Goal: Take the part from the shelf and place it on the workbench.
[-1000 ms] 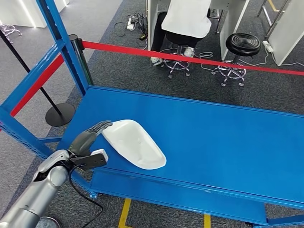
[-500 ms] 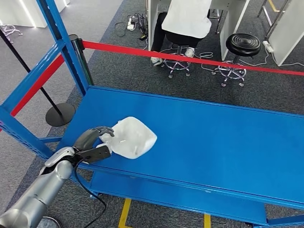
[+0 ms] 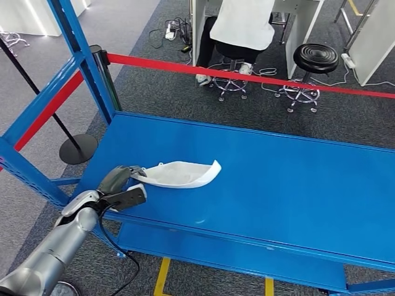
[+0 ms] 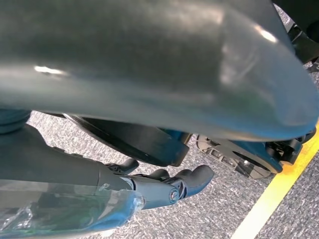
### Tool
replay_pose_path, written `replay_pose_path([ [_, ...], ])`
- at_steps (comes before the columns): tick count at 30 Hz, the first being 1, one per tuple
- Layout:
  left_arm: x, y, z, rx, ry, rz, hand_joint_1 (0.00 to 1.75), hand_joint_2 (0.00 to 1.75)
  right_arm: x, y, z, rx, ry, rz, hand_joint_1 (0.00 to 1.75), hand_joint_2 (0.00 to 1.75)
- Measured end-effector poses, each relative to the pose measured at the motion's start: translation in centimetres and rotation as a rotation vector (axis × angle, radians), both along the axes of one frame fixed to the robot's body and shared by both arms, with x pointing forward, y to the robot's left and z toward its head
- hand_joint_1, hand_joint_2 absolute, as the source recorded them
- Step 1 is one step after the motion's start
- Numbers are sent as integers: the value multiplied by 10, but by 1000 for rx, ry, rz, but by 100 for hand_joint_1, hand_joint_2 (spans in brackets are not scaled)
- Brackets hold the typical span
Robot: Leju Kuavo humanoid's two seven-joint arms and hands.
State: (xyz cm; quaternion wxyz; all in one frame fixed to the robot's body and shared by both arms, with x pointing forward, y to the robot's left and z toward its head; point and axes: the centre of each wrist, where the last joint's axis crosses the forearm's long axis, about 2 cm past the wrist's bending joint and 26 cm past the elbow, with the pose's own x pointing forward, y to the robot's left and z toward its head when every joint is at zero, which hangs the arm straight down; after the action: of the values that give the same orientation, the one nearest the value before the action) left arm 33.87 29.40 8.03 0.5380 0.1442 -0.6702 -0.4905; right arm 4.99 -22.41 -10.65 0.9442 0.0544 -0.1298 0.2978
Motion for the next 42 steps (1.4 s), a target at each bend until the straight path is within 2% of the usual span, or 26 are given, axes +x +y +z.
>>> replay_pose_path([
  [8, -1, -7, 0, 6, -24, 13, 175, 175, 0, 0, 0, -1, -1, 0, 0, 0],
  [15, -15, -26, 10, -45, -98, 38, 175, 175, 0, 1, 0, -8, -3, -4, 0, 0],
  [20, -32, -41, 29, -167, -186, 41, 175, 175, -1, 0, 0, -11, -2, -9, 0, 0],
  [25, -48, -54, 57, -294, -313, 20, 175, 175, -2, 0, 0, -12, -2, -14, 0, 0],
  [31, -66, -65, 86, -338, -473, -29, 175, 175, -2, -1, 0, -11, -4, -27, 0, 0],
  [36, -76, -74, 95, -341, -534, -55, 175, 175, -2, -1, 0, -12, -4, -36, 0, 0],
  [42, -86, -81, 94, -353, -540, -71, 175, 175, -2, -1, 0, -14, -9, -52, 0, 0],
])
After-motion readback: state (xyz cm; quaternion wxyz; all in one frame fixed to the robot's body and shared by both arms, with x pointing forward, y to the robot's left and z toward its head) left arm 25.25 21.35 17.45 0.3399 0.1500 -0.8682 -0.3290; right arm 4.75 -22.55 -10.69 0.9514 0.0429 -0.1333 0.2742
